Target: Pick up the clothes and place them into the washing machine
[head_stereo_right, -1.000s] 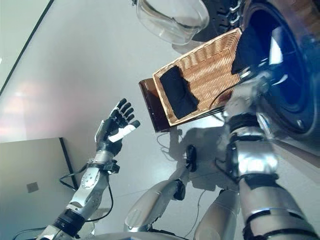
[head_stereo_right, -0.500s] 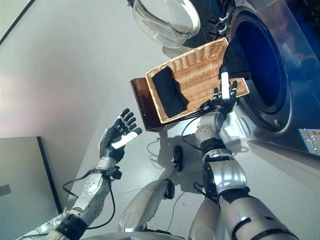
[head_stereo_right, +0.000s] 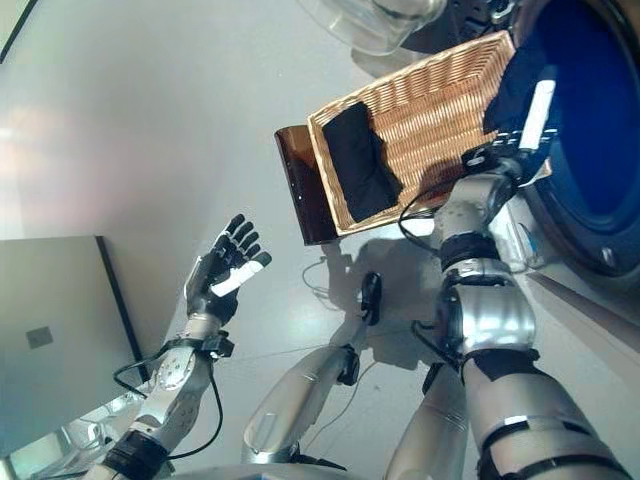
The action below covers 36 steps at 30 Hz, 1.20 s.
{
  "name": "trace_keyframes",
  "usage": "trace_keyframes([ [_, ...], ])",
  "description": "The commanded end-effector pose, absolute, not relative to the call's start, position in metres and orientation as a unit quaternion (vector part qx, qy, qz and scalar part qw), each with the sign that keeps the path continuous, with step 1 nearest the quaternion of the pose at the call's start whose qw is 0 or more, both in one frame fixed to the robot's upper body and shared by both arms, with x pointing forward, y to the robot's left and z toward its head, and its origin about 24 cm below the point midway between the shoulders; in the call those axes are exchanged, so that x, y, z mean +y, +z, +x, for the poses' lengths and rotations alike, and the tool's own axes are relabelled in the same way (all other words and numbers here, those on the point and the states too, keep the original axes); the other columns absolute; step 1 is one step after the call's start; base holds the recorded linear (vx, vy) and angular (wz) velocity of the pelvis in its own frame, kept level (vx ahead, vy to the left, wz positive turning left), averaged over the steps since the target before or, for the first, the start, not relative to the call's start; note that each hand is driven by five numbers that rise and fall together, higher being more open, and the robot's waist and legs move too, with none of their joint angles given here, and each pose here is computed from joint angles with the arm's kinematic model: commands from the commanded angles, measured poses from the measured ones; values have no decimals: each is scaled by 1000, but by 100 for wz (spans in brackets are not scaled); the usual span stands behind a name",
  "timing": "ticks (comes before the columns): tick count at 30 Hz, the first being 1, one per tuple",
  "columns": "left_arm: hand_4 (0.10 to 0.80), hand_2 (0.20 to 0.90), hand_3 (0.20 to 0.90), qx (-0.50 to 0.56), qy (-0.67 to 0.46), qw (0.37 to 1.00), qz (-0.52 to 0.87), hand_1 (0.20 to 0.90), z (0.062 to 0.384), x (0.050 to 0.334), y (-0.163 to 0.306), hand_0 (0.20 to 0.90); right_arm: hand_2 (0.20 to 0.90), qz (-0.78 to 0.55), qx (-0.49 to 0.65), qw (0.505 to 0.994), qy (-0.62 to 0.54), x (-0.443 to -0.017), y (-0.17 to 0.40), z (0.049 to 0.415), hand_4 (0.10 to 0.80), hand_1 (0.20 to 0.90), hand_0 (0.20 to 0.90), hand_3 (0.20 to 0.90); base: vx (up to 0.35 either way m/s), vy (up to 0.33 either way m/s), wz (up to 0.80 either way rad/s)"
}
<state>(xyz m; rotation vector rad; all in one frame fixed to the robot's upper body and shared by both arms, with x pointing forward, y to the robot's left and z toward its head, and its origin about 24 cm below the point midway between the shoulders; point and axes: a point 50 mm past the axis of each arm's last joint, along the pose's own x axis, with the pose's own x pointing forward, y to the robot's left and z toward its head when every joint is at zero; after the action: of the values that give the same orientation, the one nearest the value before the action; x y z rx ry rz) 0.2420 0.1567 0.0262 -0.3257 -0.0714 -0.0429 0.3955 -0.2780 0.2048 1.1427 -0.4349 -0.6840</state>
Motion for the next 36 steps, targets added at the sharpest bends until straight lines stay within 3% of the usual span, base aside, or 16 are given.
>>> trace_keyframes([
  [1, 800, 900, 900, -169, -2, 968, -185, 900, 245, 171, 75, 900, 900, 452, -316, 792, -262, -286, 290, 389, 800, 900, 900, 900, 36, -22, 27],
  [5, 800, 900, 900, -190, 22, 964, -187, 900, 244, 180, 81, 900, 900, 359, -406, 802, -252, -313, 353, 362, 800, 900, 900, 900, 51, -16, 25],
  [7, 800, 900, 900, -185, 28, 964, -190, 900, 243, 184, 79, 900, 900, 322, -516, 764, -217, -320, 411, 324, 800, 900, 900, 900, 70, 28, 14],
  [10, 800, 900, 900, -175, 31, 966, -190, 900, 243, 185, 74, 900, 900, 301, -590, 725, -190, -320, 442, 293, 800, 900, 900, 900, 75, 20, 5],
  [13, 800, 900, 900, -174, 29, 966, -190, 900, 243, 185, 74, 900, 900, 299, -596, 718, -197, -321, 438, 291, 800, 900, 900, 900, 31, 17, 6],
  [20, 800, 900, 900, -171, 27, 962, -212, 900, 245, 178, 73, 900, 900, 370, -524, 738, -210, -303, 371, 330, 800, 900, 900, 900, -11, 36, -3],
  [24, 800, 900, 900, -159, 21, 963, -217, 900, 245, 174, 67, 900, 900, 385, -365, 810, -251, -287, 286, 375, 800, 900, 900, 900, -30, 23, -4],
  [29, 800, 900, 900, -139, 13, 967, -214, 900, 245, 170, 60, 900, 900, 381, -220, 867, -234, -244, 201, 397, 800, 900, 900, 900, -56, -10, -1],
  [36, 800, 900, 900, -138, 15, 971, -196, 900, 243, 177, 58, 900, 900, 245, -125, 938, -209, -216, 169, 405, 800, 900, 900, 900, -58, -43, 0],
])
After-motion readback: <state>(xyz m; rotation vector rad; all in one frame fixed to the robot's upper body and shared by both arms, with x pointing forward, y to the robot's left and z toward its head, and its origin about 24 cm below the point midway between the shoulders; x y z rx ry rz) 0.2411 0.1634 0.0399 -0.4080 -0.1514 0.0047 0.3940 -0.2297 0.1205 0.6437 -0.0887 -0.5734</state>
